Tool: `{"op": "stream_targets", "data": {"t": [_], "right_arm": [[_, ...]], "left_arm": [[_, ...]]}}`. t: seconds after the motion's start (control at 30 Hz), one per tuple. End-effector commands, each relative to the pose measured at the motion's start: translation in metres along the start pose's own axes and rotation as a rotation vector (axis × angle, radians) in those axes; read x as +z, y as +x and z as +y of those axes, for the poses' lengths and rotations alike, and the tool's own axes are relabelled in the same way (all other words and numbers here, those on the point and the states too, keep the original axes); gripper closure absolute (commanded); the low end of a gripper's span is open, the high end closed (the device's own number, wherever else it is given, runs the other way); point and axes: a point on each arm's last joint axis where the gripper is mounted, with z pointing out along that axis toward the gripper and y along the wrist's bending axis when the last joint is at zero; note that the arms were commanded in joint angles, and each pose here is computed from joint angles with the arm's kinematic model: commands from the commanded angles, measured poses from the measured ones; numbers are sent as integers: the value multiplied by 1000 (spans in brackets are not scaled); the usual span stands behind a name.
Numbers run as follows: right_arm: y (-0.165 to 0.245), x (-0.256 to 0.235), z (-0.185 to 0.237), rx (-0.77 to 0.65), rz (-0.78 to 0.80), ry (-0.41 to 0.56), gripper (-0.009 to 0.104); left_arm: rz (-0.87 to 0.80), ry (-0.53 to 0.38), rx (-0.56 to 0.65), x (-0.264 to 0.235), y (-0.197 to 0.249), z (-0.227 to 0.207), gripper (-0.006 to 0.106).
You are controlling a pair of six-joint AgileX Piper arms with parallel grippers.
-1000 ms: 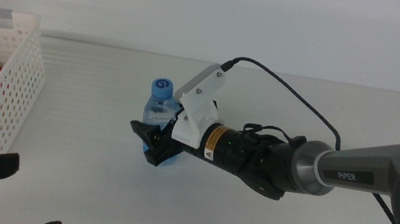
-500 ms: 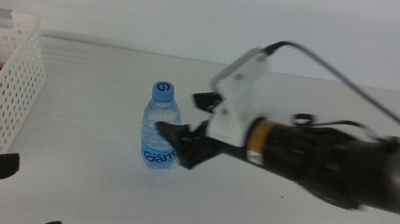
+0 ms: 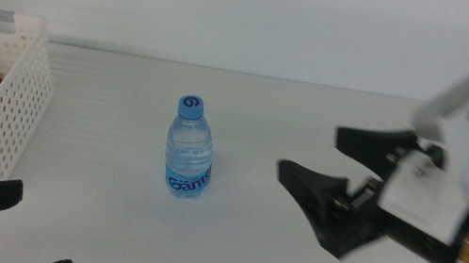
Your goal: Use arms to grab the bottles and put them into the dustbin to the left of the table.
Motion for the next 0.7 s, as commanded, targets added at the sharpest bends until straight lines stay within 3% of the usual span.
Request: {"op": "stream_targets", "data": {"t": [0.0,0.27,0.67], "right_arm": [[-12,-22,6,46,-94,13,16],[-7,-47,11,-107,-14,91,16],[-7,-48,11,-79,-11,95,16]], "left_arm": [[-92,-8,-18,0,-15,1,10],[-92,-8,-18,0,-15,1,10],[-93,-8,-17,0,-15,1,10]]}}
